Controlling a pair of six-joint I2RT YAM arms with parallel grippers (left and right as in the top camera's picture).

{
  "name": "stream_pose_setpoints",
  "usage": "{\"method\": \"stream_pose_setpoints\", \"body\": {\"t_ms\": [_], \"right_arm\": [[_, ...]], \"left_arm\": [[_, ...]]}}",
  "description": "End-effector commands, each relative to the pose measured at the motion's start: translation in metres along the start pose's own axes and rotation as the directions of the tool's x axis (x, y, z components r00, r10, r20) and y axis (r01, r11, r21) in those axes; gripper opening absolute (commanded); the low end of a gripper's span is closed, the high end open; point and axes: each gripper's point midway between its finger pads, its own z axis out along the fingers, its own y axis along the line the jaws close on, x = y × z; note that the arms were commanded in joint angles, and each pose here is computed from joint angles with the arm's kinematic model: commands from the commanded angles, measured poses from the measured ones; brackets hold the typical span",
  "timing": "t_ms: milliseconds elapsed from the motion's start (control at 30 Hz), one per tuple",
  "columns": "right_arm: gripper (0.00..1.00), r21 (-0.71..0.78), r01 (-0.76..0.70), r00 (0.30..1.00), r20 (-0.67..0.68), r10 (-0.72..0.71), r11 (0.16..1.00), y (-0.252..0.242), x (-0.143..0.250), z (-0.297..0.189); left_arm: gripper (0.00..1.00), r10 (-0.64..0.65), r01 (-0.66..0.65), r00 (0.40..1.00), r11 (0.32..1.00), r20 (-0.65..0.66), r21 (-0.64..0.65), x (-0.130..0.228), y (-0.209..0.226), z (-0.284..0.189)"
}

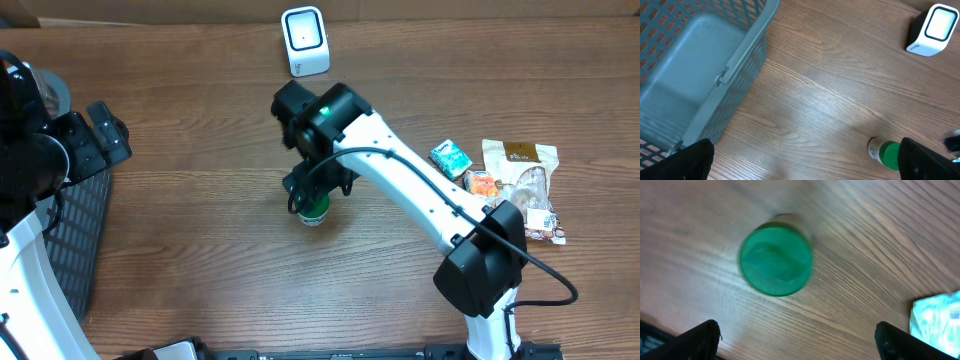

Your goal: Scan the item barcode

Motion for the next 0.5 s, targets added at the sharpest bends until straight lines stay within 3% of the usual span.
{"method": "stream_pose_setpoints", "body": {"t_ms": [0, 267, 400, 467], "right_arm": [[1.00, 0.005, -0.203, 0.974, 0.101, 0.201, 0.979, -0.025, -0.007, -0.031], [1.00, -0.113, -0.377, 0.852, 0.346, 0.392, 0.919, -0.059, 0.005, -0.121], [1.00, -0.175, -0.485, 0.776, 0.366, 0.514, 0.857, -0.069, 0.014, -0.139], [1.00, -0.175, -0.486, 0.781, 0.354, 0.515, 0.856, -0.068, 0.012, -0.134]], "left_arm": [[1.00, 0.016, -0.016, 1.000, 1.000, 0.003, 0.003, -0.002, 0.000, 0.000], [1.00, 0.016, -0.016, 1.000, 1.000, 0.003, 0.003, -0.002, 0.000, 0.000], [1.00, 0.016, -0.016, 1.000, 1.000, 0.003, 0.003, -0.002, 0.000, 0.000], [1.00, 0.016, -0.016, 1.000, 1.000, 0.003, 0.003, -0.002, 0.000, 0.000]]}}
